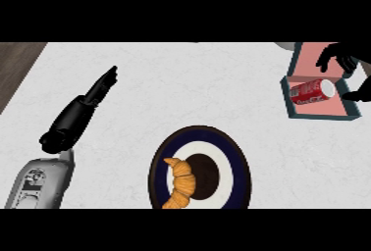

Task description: Pick the can from the plate and place it in the cardboard box

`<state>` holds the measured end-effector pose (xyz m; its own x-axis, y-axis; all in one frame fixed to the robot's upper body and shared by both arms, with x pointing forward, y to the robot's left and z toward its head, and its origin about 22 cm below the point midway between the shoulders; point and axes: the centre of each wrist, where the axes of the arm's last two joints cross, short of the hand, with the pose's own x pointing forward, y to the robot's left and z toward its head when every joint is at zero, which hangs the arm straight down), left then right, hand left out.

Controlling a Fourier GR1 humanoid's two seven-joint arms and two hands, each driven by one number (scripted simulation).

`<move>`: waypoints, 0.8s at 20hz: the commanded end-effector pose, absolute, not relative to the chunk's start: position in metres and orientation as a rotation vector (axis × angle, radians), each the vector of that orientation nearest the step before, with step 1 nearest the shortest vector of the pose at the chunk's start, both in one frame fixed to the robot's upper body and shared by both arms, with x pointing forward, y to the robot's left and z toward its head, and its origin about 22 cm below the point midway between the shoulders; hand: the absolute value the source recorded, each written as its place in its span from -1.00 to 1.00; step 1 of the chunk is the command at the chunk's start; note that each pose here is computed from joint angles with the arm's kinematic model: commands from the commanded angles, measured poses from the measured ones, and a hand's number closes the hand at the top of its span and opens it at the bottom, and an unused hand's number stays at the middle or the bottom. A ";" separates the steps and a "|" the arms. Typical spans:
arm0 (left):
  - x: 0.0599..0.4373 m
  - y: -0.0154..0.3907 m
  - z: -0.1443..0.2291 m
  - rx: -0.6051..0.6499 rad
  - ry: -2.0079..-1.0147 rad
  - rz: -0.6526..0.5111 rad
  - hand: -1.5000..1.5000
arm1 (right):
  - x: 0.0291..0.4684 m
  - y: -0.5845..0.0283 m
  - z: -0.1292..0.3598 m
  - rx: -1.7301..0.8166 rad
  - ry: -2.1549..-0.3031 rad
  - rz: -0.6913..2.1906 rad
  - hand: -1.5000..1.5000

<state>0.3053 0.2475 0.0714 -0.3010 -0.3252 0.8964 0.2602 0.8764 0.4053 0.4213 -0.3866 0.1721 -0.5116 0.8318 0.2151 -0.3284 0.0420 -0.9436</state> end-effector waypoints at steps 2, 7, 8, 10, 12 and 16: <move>0.305 0.246 0.066 0.051 -1.783 -0.591 0.00 | 0.424 -0.393 0.157 -0.369 -1.369 1.733 -1.00; 0.302 0.248 0.067 0.045 -1.773 -0.580 0.00 | 0.425 -0.402 0.167 -0.168 -1.685 1.523 -1.00; 0.301 0.249 0.067 0.055 -1.772 -0.580 0.00 | 0.427 -0.398 0.166 -0.117 -1.761 1.426 -1.00; 0.304 0.251 0.074 0.070 -1.788 -0.581 0.00 | 0.429 -0.390 0.145 0.041 -1.860 1.160 -1.00; 0.305 0.245 0.069 0.048 -1.777 -0.569 0.00 | 0.434 -0.377 0.133 0.157 -1.863 0.967 -1.00; 0.304 0.256 0.073 0.054 -1.789 -0.582 0.00 | 0.427 -0.400 0.136 0.221 -1.793 0.701 -1.00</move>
<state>0.3032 0.2517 0.0692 -0.2955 -0.3259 0.8980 0.2599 0.8771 0.4039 0.4307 -0.3897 0.1403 -0.4140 0.4974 0.7623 -0.3469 0.6880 -0.6374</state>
